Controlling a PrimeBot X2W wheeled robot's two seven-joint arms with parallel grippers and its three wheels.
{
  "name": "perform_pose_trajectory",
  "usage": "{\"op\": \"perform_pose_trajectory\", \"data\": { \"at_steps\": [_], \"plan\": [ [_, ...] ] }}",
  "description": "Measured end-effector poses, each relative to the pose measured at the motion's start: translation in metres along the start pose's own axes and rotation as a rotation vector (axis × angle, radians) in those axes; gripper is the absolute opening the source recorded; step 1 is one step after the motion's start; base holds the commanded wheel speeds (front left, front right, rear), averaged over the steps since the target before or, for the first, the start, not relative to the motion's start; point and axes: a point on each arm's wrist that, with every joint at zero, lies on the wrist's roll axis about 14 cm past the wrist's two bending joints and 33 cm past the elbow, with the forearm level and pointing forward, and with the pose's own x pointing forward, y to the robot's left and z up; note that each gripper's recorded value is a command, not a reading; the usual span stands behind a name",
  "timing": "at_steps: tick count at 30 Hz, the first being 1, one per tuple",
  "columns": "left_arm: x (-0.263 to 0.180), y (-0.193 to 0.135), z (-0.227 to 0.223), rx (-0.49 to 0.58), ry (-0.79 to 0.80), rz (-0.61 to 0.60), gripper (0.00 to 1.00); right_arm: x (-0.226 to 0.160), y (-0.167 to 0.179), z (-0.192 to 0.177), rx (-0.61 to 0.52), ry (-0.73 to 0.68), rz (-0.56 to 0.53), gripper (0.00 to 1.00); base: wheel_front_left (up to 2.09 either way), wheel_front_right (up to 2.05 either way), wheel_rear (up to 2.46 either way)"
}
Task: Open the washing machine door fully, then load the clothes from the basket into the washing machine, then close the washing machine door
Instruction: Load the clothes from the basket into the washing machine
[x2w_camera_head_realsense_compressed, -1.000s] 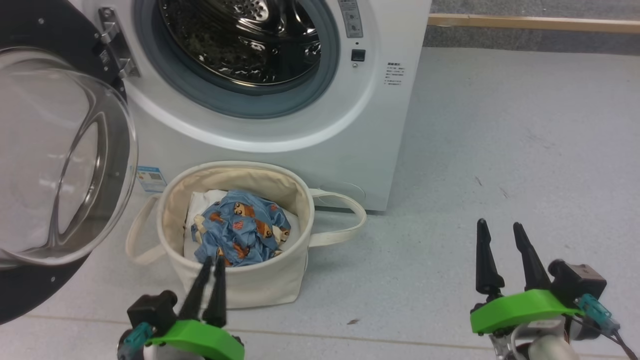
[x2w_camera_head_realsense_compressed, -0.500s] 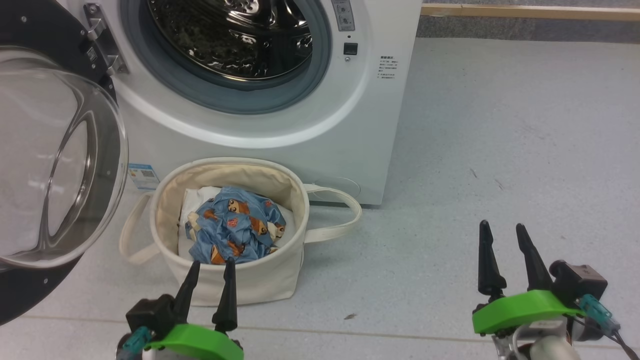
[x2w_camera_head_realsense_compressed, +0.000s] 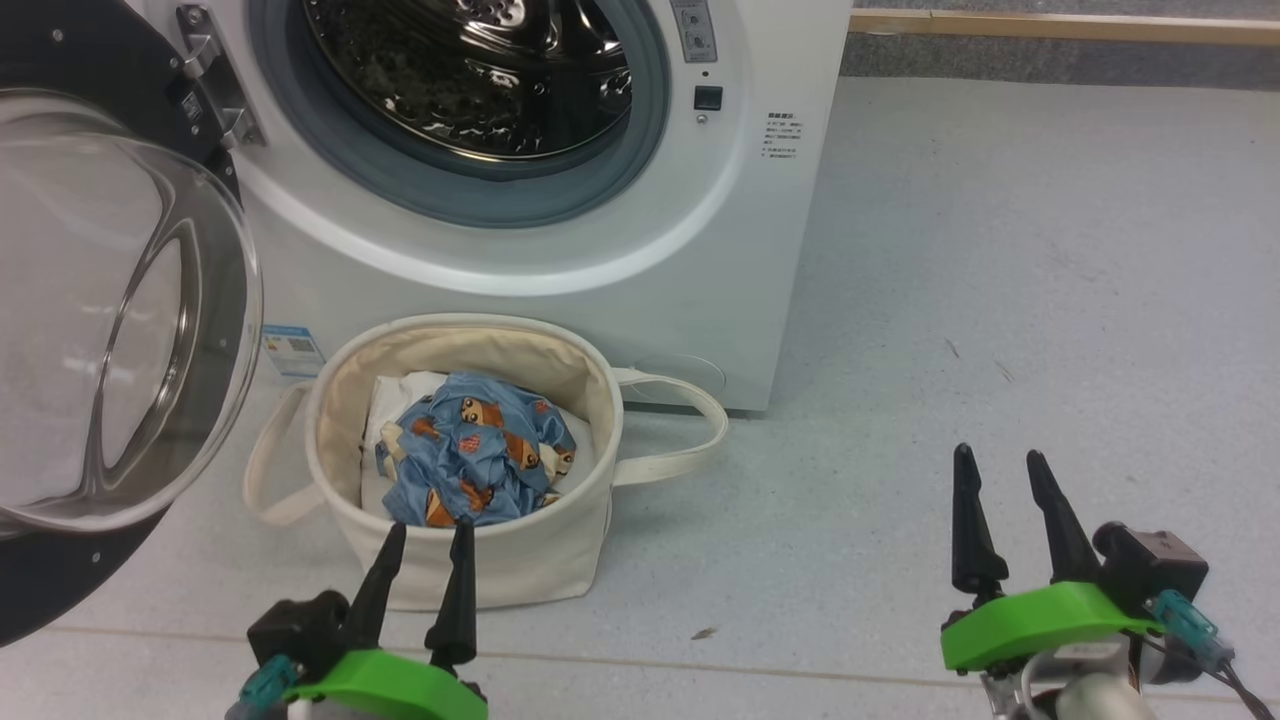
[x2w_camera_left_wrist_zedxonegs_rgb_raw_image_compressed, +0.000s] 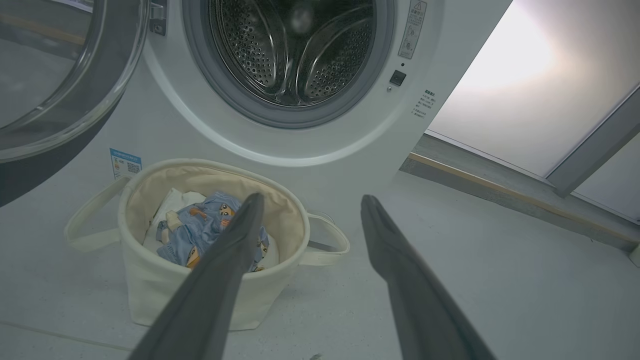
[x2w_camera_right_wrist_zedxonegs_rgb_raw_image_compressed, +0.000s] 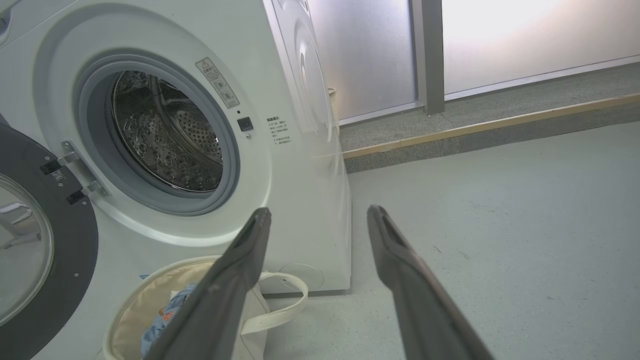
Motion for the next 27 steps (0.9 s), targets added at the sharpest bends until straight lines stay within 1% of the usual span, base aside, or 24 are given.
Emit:
{"op": "perform_pose_trajectory", "data": {
  "at_steps": [8,11,13,18,23,27],
  "plan": [
    [-0.001,0.003,0.001,-0.001,-0.003,0.007,1.0,0.001,0.001,-0.002,0.0,0.006,0.004,1.0,0.71,-1.1,0.39],
    [-0.002,0.006,0.0,0.005,0.0,0.015,1.0,0.002,0.005,-0.004,0.003,0.012,0.013,1.0,1.54,-1.93,0.39],
    [-0.003,0.006,-0.001,0.036,0.004,0.011,1.0,0.003,0.006,-0.006,0.004,0.015,0.016,1.0,1.89,-2.14,0.25],
    [-0.004,0.006,0.0,0.04,0.0,0.01,1.0,0.005,0.009,-0.008,0.006,0.022,0.025,1.0,1.61,-1.61,0.0],
    [-0.004,0.009,0.0,0.047,0.0,0.017,1.0,0.007,0.011,-0.012,0.008,0.032,0.034,1.0,0.93,-0.93,0.0],
    [-0.004,0.011,-0.002,0.05,0.007,0.028,1.0,0.01,0.014,-0.013,0.007,0.036,0.044,1.0,0.31,-0.31,0.0]
  ]
}}
